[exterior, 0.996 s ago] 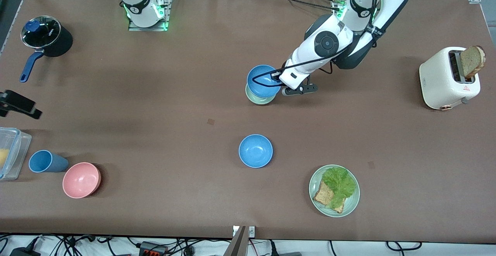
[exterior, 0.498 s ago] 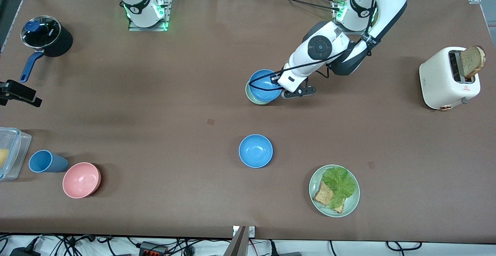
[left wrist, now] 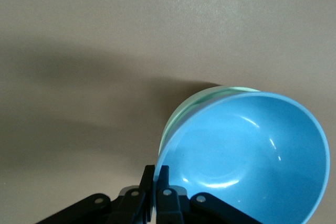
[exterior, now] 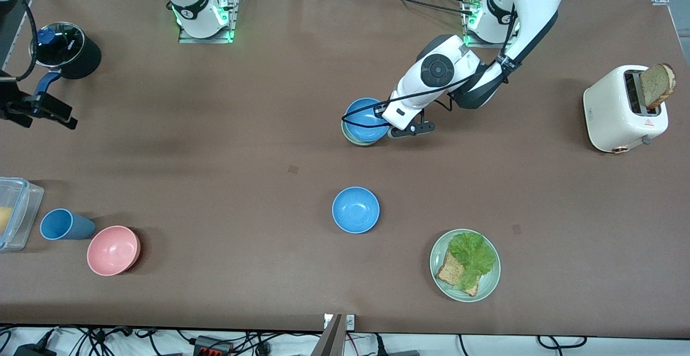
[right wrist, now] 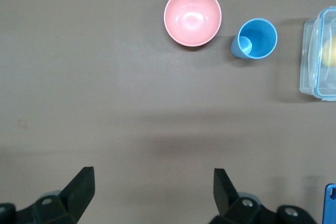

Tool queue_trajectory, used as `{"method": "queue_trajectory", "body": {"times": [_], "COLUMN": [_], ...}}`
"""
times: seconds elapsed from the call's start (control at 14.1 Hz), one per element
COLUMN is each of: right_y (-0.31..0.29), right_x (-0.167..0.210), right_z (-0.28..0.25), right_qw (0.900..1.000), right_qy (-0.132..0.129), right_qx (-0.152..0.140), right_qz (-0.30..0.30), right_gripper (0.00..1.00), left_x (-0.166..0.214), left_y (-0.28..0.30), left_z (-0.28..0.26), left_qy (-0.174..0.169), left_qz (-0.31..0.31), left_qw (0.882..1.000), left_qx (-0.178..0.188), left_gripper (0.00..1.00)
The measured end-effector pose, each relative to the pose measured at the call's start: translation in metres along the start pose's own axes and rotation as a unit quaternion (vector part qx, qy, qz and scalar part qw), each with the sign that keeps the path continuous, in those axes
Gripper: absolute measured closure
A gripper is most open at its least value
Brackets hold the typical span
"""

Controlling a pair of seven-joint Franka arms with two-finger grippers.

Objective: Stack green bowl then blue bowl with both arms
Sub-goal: 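Lower the blue bowl into the green bowl with the left gripper, then open the left gripper and lift it away from the stacked bowls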

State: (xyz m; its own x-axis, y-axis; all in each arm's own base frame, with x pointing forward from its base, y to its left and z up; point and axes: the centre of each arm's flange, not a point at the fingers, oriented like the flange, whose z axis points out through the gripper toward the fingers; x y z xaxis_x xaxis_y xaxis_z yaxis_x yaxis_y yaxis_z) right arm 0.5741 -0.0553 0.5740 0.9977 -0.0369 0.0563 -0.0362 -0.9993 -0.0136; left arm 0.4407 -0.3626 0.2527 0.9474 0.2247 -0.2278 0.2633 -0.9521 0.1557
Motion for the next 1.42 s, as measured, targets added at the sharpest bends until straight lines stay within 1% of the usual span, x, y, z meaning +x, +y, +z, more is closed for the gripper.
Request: {"method": "queue_trajectory", "body": {"times": [0.21,0.28,0.36,0.43,0.57,0.64,0.85,1.07,1.14,1.21,1.42], "right_y": [0.000,-0.001,-0.001,-0.001,-0.001,-0.001,-0.002,-0.004,-0.006,-0.007,-0.016], "right_x": [-0.003,-0.002,-0.002,-0.003,-0.006,-0.007,-0.008,-0.009,-0.009,-0.009,-0.008], "right_z": [-0.003,-0.004,-0.005,-0.005,-0.005,-0.006,-0.012,-0.013,-0.013,-0.012,-0.012], "right_qw": [1.000,1.000,1.000,1.000,1.000,1.000,1.000,1.000,1.000,1.000,1.000], "right_qy": [0.005,0.007,0.008,0.004,-0.006,-0.006,-0.002,-0.004,-0.004,-0.004,-0.005], "right_qx": [0.000,0.000,0.000,0.000,0.001,0.001,0.002,0.002,0.002,0.002,0.002], "right_qz": [0.000,0.000,-0.001,-0.001,-0.001,-0.001,-0.002,-0.004,-0.005,-0.006,-0.014], "right_gripper": [0.00,0.00,0.00,0.00,0.00,0.00,0.00,0.00,0.00,0.00,0.00], "left_x": [0.000,0.000,0.001,0.003,0.009,0.013,0.031,0.048,0.053,0.061,0.089], "left_y": [0.000,0.000,0.000,0.001,0.005,0.007,0.017,0.019,0.015,0.009,-0.032], "left_z": [0.003,0.003,0.004,0.003,-0.005,-0.012,-0.047,-0.080,-0.087,-0.094,-0.123], "left_qy": [-0.003,-0.003,-0.004,-0.003,0.000,-0.002,-0.011,-0.016,-0.018,-0.020,-0.037], "left_qz": [-0.001,-0.001,-0.003,-0.007,-0.024,-0.029,-0.040,-0.050,-0.047,-0.034,0.031], "left_qw": [1.000,1.000,1.000,1.000,1.000,1.000,0.999,0.998,0.998,0.998,0.997], "left_qx": [-0.002,-0.002,-0.002,-0.004,-0.008,-0.003,0.026,0.043,0.047,0.049,0.053], "left_gripper": [0.95,0.91,0.91,0.87,0.69,0.64,0.63,0.60,0.56,0.55,0.48]}}
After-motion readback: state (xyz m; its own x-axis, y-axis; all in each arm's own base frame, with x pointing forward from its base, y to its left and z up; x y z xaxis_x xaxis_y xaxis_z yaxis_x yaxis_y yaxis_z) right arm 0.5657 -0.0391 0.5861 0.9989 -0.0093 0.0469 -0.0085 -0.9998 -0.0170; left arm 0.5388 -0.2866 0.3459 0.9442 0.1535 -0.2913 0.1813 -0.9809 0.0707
